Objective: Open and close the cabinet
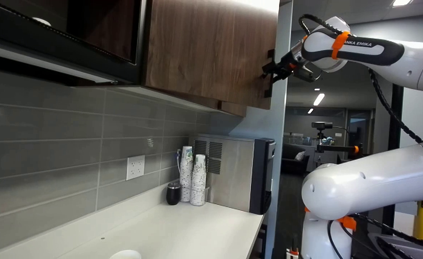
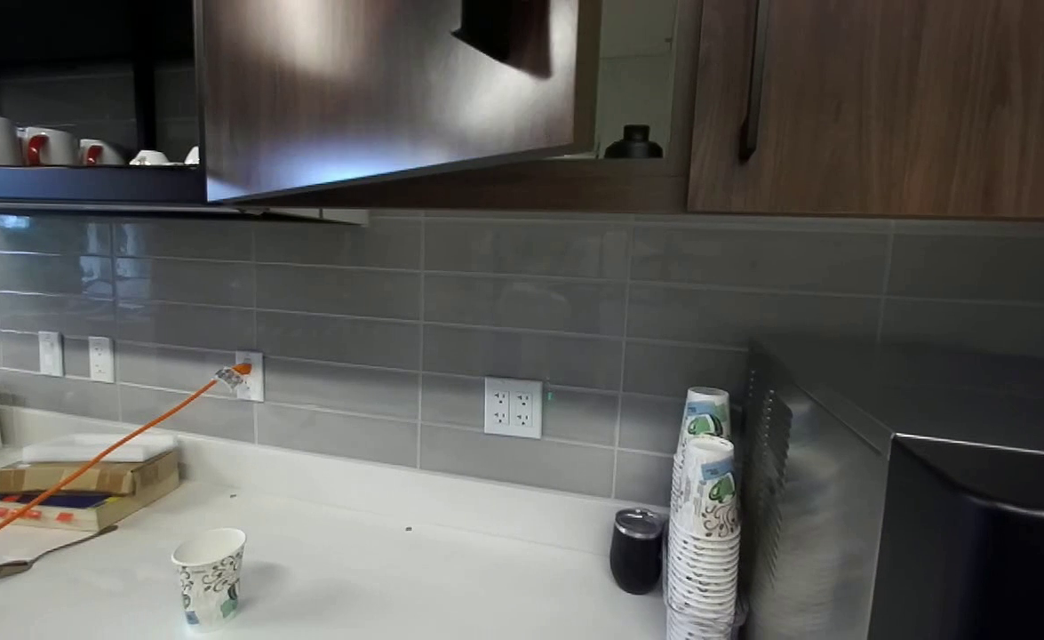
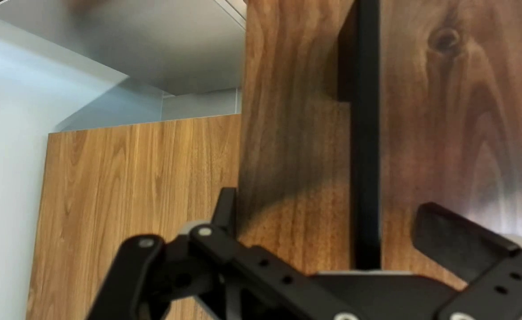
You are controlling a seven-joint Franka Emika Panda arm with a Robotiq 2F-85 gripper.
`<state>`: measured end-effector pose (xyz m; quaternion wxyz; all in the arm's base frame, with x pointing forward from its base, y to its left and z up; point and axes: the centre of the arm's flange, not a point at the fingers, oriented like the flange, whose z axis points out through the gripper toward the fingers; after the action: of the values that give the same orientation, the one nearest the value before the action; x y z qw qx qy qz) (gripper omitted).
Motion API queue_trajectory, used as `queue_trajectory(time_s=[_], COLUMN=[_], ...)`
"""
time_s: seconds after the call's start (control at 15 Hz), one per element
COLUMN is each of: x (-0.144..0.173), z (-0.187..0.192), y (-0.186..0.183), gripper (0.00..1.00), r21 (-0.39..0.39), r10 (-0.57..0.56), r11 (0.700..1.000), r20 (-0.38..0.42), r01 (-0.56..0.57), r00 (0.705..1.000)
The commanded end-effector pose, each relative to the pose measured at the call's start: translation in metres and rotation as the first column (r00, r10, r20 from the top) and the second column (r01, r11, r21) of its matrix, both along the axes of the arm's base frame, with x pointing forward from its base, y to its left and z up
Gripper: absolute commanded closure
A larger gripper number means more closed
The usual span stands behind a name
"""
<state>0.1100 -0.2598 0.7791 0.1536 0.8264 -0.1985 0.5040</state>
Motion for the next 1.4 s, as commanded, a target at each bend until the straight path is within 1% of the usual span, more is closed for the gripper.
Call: queue_trajectory(time_s=[0.0, 0.27, 0.67, 0.8, 0.93, 1.0, 1.07, 1.2, 1.27, 1.33], x=[0.056, 0.094, 0.137, 0.151, 0.170, 0.174, 0.175, 0.184, 0.177, 0.177], z=[0.035, 0.042, 0.053, 0.058, 0.071, 0.070, 0.075, 0.063, 0.074, 0.075], y=[0.010, 0.005, 0.002, 0.001, 0.018, 0.011, 0.013, 0.009, 0.011, 0.010], gripper=[0.00, 0.00, 0.00, 0.00, 0.00, 0.00, 0.00, 0.00, 0.00, 0.00], r21=[-0.006, -0.001, 0.013, 0.024, 0.034, 0.042, 0.036, 0.052, 0.052, 0.048], r10=[0.033, 0.037, 0.047, 0.046, 0.083, 0.072, 0.072, 0.076, 0.061, 0.052], r11=[0.999, 0.999, 0.999, 0.999, 0.996, 0.996, 0.996, 0.995, 0.997, 0.997], r20=[0.047, 0.041, 0.043, 0.063, 0.104, 0.102, 0.102, 0.093, 0.083, 0.091], r01=[-0.032, -0.037, -0.048, -0.047, -0.086, -0.077, -0.076, -0.081, -0.065, -0.056], r00=[0.998, 0.998, 0.998, 0.997, 0.991, 0.992, 0.992, 0.993, 0.995, 0.995])
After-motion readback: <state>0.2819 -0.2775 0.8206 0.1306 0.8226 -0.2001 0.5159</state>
